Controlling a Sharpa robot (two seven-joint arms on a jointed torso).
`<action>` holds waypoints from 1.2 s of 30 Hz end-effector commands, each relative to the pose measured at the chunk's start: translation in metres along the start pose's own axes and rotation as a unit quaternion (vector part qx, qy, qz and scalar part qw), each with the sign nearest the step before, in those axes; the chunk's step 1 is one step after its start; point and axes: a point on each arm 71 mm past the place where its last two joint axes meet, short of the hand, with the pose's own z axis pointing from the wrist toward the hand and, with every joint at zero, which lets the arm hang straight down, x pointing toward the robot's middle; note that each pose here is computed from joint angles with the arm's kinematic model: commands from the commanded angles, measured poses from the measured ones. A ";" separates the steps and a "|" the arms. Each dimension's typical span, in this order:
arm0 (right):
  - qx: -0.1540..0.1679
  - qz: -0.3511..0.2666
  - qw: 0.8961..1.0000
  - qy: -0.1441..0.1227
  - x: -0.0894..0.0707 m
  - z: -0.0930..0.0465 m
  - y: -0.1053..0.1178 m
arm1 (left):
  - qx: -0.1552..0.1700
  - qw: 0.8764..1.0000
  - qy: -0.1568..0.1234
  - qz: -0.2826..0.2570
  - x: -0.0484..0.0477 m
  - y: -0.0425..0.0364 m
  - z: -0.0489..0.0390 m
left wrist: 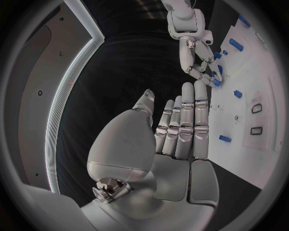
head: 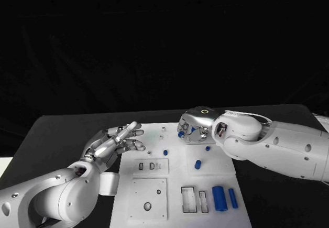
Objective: Assemble the parts on the task board
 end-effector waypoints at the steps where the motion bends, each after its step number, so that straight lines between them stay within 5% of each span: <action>1: 0.018 -0.003 0.999 -0.034 -0.006 0.004 -0.002 | 0.000 1.000 0.009 -0.005 0.0017 -0.0006 0.0004; 23: 0.022 -0.006 0.998 -0.065 -0.012 0.032 0.014 | 0.003 1.000 0.014 -0.005 0.0037 -0.0047 0.0008; 36: 0.018 -0.008 0.998 -0.060 -0.010 0.041 0.021 | 0.003 1.000 0.014 -0.005 0.0045 -0.0049 0.0013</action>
